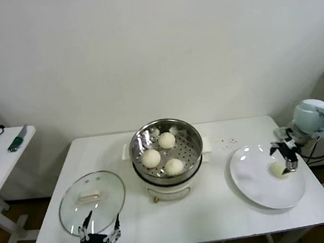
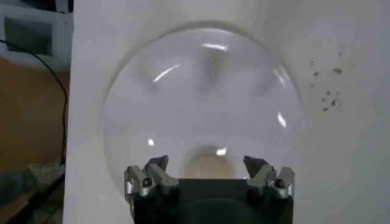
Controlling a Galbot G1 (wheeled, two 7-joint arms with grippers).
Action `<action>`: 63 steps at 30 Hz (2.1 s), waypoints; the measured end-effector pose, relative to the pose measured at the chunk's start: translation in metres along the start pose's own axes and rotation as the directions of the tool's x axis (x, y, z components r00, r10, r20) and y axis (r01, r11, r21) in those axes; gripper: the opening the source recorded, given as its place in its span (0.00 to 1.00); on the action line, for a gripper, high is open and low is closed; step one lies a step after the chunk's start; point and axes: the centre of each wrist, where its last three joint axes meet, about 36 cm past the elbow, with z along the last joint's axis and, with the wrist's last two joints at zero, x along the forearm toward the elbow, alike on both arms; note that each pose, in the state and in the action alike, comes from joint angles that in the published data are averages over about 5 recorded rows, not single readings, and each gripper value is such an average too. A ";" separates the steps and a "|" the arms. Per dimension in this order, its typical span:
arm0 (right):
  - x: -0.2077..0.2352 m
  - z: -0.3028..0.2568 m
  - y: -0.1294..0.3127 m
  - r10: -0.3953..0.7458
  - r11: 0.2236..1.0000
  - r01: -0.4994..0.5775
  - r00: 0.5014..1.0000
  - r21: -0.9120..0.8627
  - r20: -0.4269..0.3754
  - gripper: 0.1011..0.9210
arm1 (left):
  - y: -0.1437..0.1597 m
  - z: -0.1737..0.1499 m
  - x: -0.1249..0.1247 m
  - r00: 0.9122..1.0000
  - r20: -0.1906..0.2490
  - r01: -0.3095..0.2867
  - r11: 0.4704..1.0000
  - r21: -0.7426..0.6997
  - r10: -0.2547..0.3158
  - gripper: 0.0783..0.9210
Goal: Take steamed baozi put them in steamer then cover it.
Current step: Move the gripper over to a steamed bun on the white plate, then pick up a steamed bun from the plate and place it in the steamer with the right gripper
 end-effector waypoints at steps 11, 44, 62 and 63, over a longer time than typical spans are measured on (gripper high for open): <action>-0.035 0.032 0.000 -0.007 0.999 0.006 1.000 -0.049 -0.018 0.88 | -0.004 0.003 0.002 1.000 -0.013 0.004 1.000 -0.009 -0.004 0.88; -0.069 0.026 -0.026 -0.026 0.999 0.025 0.999 -0.032 -0.026 0.88 | -0.010 0.009 0.000 1.000 -0.029 0.002 1.000 -0.015 -0.003 0.88; -0.046 0.029 -0.033 -0.009 0.999 0.009 1.000 -0.044 -0.009 0.72 | -0.012 0.008 0.003 1.000 -0.025 -0.003 1.000 -0.011 0.003 0.88; -0.040 0.027 -0.036 -0.002 0.999 0.002 1.000 -0.049 -0.001 0.72 | -0.012 0.007 0.003 1.000 -0.023 -0.005 1.000 -0.010 0.005 0.88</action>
